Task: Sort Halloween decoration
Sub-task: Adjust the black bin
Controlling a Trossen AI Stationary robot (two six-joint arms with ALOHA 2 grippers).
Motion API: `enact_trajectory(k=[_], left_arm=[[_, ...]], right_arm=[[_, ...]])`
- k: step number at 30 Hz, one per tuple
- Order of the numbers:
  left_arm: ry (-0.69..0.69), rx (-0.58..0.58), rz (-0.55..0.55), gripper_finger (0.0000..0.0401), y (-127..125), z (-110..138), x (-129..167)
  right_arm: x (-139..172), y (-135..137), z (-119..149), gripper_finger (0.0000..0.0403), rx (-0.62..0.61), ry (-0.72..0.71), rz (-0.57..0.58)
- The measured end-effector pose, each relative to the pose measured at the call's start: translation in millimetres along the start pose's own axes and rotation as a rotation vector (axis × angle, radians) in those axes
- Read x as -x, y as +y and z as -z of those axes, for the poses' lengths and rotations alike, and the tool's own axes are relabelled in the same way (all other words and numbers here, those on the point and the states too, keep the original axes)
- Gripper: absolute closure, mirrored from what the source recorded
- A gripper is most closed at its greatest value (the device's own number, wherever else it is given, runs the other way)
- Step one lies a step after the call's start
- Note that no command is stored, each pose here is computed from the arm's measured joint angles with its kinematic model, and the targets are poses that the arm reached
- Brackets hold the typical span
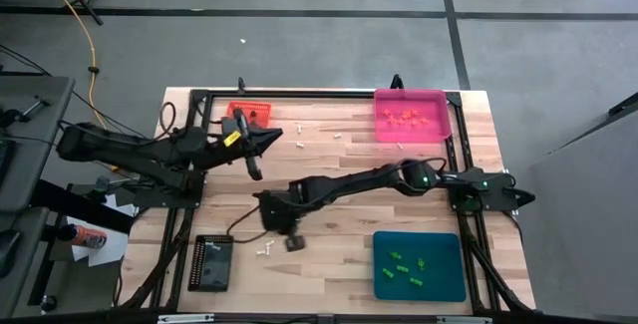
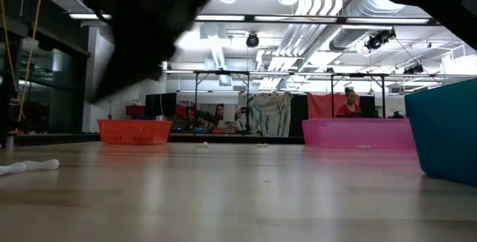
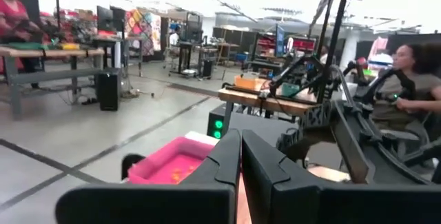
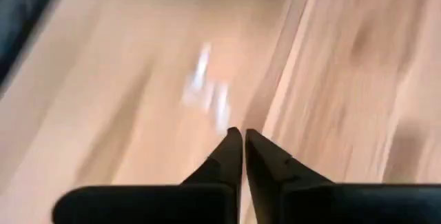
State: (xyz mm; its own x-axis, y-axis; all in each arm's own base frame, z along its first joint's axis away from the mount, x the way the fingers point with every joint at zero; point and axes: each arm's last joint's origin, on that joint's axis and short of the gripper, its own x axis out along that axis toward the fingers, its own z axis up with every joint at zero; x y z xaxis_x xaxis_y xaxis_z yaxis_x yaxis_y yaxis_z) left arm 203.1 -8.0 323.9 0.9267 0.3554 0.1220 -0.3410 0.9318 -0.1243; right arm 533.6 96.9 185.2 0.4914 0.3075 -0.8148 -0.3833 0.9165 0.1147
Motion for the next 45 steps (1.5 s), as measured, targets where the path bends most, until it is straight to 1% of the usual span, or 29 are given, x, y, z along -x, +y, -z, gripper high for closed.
enact_trajectory(k=[3, 5, 8, 10, 12, 14, 17, 19, 21, 24, 26, 29, 32, 35, 39, 42, 44, 45], left_arm=[[-0.008, -0.017, -0.015, 0.0398, 5, -8, 10], [-0.005, -0.016, -0.022, 0.0398, 9, -11, 17], [0.023, 0.004, -0.025, 0.0398, 13, -13, 26], [0.046, 0.013, -0.027, 0.0398, 15, -13, 31], [0.072, 0.023, -0.030, 0.0398, 17, -12, 34], [0.089, 0.032, -0.032, 0.0398, 18, -10, 35], [0.103, 0.038, -0.024, 0.0398, 17, -9, 35], [0.117, 0.034, -0.003, 0.0398, 15, -7, 33], [0.152, 0.029, 0.017, 0.0398, 14, -2, 31], [0.230, 0.097, 0.047, 0.0398, 11, 7, 28], [0.327, 0.188, 0.071, 0.0400, 8, 17, 28], [0.540, 0.359, 0.065, 0.0401, -1, 32, 30], [0.814, 0.471, 0.019, 0.0401, -18, 41, 34], [1.124, 0.509, -0.035, 0.0401, -39, 46, 43], [1.461, 0.581, -0.108, 0.0401, -75, 46, 58], [1.622, 0.680, -0.230, 0.0401, -105, 53, 73], [1.669, 0.715, -0.339, 0.0401, -122, 63, 85], [1.691, 0.714, -0.402, 0.0401, -130, 70, 93]], right_arm=[[6, 2, 23, 0.0384, 0.007, 0.224, -0.047], [12, 5, 39, 0.0396, 0.018, 0.356, -0.081], [30, 10, 56, 0.0398, 0.015, 0.418, -0.124], [49, 12, 70, 0.0401, -0.003, 0.404, -0.120], [74, 12, 91, 0.0401, -0.070, 0.358, -0.089], [103, 14, 117, 0.0402, -0.163, 0.295, -0.027], [148, 25, 155, 0.0402, -0.323, 0.137, 0.092], [174, 36, 178, 0.0402, -0.410, -0.014, 0.129], [194, 47, 197, 0.0402, -0.480, -0.185, 0.143], [214, 58, 218, 0.0402, -0.527, -0.434, 0.131], [222, 63, 230, 0.0402, -0.513, -0.561, 0.116], [229, 66, 242, 0.0403, -0.482, -0.662, 0.137], [229, 66, 250, 0.0403, -0.471, -0.670, 0.180], [228, 66, 251, 0.0403, -0.460, -0.647, 0.210], [225, 64, 252, 0.0403, -0.457, -0.627, 0.266], [223, 61, 253, 0.0403, -0.480, -0.627, 0.322], [222, 60, 254, 0.0403, -0.481, -0.616, 0.354], [222, 60, 253, 0.0403, -0.480, -0.621, 0.371]])
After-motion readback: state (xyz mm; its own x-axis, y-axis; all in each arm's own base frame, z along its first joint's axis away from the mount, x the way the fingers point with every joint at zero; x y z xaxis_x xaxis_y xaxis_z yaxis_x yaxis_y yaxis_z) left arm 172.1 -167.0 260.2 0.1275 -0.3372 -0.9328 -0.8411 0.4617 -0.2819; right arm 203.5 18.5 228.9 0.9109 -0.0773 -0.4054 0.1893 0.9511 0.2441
